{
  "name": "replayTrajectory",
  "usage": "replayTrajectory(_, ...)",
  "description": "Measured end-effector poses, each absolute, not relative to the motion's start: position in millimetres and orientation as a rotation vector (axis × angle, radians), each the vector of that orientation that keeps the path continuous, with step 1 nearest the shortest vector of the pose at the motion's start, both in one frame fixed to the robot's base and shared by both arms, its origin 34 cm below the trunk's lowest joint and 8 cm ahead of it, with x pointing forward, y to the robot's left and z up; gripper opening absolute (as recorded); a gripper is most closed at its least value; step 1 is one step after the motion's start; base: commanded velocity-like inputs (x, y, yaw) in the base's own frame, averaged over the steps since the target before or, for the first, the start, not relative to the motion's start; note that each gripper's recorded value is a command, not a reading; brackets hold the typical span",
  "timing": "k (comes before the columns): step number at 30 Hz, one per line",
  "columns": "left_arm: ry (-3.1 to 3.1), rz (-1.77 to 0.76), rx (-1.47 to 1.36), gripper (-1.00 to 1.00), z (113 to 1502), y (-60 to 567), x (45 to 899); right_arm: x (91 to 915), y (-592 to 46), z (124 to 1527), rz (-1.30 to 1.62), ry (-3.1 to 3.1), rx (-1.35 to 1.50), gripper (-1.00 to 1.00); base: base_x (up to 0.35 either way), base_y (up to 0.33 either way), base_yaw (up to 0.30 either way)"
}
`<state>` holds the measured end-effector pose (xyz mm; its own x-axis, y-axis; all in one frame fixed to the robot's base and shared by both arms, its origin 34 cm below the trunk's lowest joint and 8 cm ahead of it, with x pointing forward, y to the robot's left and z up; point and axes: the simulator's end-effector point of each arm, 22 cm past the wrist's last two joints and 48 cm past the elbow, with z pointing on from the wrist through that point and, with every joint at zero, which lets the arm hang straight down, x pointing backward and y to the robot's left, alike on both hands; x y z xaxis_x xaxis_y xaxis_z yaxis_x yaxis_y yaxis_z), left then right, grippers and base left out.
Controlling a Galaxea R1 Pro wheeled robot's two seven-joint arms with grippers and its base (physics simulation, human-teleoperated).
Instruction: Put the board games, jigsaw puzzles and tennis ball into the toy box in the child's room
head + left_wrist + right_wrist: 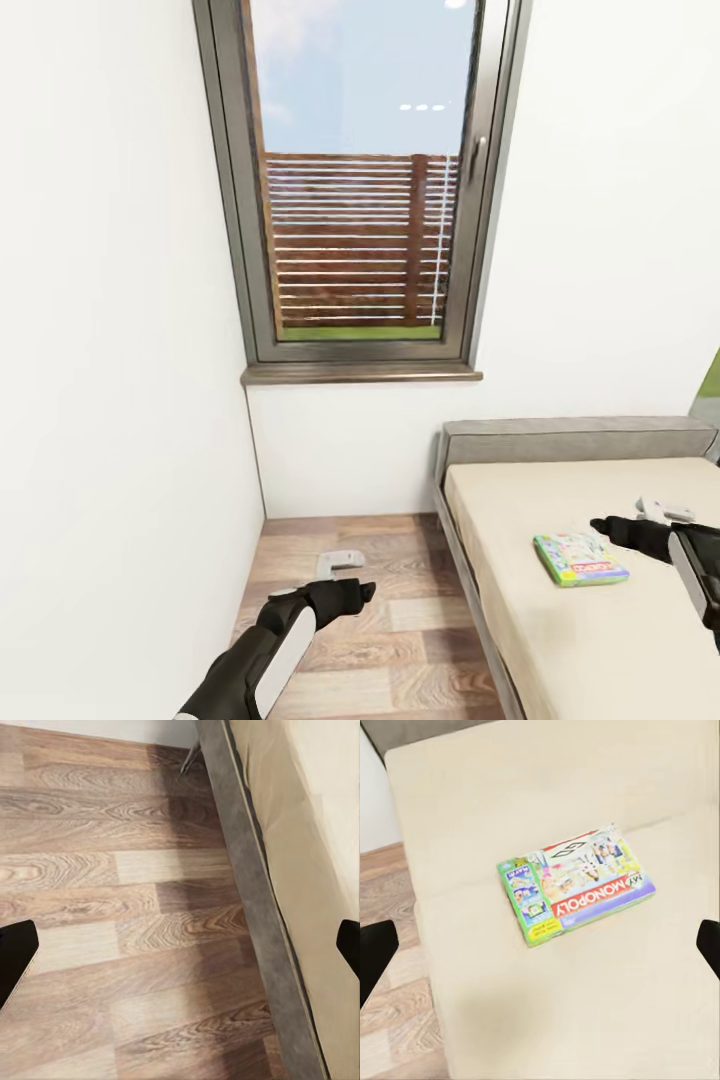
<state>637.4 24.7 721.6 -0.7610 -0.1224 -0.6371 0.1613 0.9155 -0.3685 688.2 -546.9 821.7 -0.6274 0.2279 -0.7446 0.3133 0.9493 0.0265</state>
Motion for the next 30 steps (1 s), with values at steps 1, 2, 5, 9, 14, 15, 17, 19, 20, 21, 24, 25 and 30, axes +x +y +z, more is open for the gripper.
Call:
replayTrajectory(1,2.377,-0.532,0.028,1.00,721,25,637,689,-554,818,-0.129,2.288,0.404,1.00,0.343,0.000,0.000)
replayTrajectory(2,2.378,-0.532,0.027,1.00,721,25,637,687,-567,810,-0.121,2.320,0.453,1.00,0.343,0.000,0.000)
replayTrajectory(5,2.379,-0.530,0.026,1.00,721,25,637,681,-585,798,-0.111,2.357,0.519,1.00,0.343,0.000,0.000)
replayTrajectory(9,2.380,-0.538,0.014,1.00,721,26,638,680,-600,791,-0.116,2.344,0.551,1.00,0.343,0.000,0.000)
replayTrajectory(14,2.383,-0.578,-0.059,1.00,723,30,640,682,-610,791,-0.145,2.301,0.534,1.00,0.323,0.000,0.000)
replayTrajectory(15,2.385,-0.582,-0.061,1.00,724,30,640,681,-612,792,-0.148,2.300,0.535,1.00,0.215,0.000,0.000)
replayTrajectory(17,2.421,-0.672,-0.242,1.00,725,32,639,672,-634,798,-0.187,2.293,0.544,1.00,0.064,0.000,0.000)
replayTrajectory(19,2.476,-0.702,-0.372,1.00,719,36,632,666,-645,802,-0.206,2.291,0.551,1.00,0.027,0.000,0.000)
replayTrajectory(20,2.523,-0.682,-0.452,1.00,711,43,626,660,-654,801,-0.222,2.293,0.556,1.00,0.015,0.000,0.000)
replayTrajectory(21,2.534,-0.675,-0.471,1.00,708,45,625,658,-657,799,-0.226,2.294,0.558,1.00,0.012,0.000,0.000)
replayTrajectory(24,2.560,-0.620,-0.483,1.00,700,53,623,649,-667,794,-0.244,2.298,0.563,1.00,0.005,0.000,0.000)
replayTrajectory(25,2.564,-0.600,-0.472,1.00,697,54,623,648,-668,792,-0.246,2.298,0.564,1.00,0.002,0.000,0.000)
replayTrajectory(30,2.573,-0.582,-0.468,1.00,686,57,622,646,-669,783,-0.251,2.298,0.563,1.00,0.000,0.000,0.000)
